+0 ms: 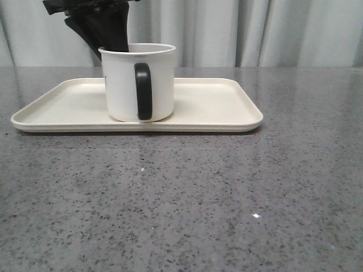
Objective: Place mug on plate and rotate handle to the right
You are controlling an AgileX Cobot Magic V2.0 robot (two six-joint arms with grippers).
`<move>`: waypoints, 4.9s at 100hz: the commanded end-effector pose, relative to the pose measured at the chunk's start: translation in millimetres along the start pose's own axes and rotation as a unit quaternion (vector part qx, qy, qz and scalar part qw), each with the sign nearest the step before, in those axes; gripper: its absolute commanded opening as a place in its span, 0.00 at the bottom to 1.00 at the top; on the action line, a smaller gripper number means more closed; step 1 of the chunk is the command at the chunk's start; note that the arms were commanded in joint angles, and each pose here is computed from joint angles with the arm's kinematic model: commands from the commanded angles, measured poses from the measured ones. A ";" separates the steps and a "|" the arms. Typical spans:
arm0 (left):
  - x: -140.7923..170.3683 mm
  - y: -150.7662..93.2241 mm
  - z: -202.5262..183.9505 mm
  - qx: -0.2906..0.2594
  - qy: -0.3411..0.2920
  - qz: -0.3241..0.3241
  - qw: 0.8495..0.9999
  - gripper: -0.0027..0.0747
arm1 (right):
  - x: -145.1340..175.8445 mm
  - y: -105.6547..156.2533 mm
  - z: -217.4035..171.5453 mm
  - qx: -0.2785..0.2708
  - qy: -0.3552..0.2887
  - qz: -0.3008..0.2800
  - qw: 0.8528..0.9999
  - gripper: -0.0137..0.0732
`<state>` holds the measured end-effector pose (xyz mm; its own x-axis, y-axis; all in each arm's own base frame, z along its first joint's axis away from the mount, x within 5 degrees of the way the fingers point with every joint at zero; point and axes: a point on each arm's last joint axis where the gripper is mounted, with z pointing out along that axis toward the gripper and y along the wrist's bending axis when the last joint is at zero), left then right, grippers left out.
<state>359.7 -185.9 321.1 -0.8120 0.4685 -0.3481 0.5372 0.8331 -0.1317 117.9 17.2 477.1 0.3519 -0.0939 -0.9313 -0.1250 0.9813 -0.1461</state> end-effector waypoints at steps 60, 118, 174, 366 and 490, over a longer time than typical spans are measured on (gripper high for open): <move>-9.6 -15.4 -56.7 0.017 -0.082 0.005 0.996 0.47 | -11.3 -3.2 -0.5 0.013 -0.018 -0.001 1.000 0.62; 17.4 -23.8 -237.1 -0.123 -0.328 0.013 0.936 0.47 | -8.8 -2.8 3.2 0.009 -0.012 -0.001 1.000 0.62; 114.3 -29.5 -342.2 -0.217 -0.445 -0.032 0.868 0.47 | -30.6 8.4 67.7 -0.112 -0.004 -0.010 0.994 0.62; 244.1 -2.6 -216.2 -0.278 -0.286 -0.129 0.908 0.47 | 74.0 104.3 192.1 -0.384 0.230 0.043 0.893 0.62; 245.4 -2.4 -213.3 -0.277 -0.273 -0.133 0.912 0.01 | 159.8 175.3 207.7 -0.467 0.345 0.037 0.813 0.62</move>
<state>110.0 -10.4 424.0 -0.6385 0.1421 -0.7564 0.0202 0.9856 0.1681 352.2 209.5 342.1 -0.3051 -0.4900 -0.8166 -0.8902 0.4515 0.0616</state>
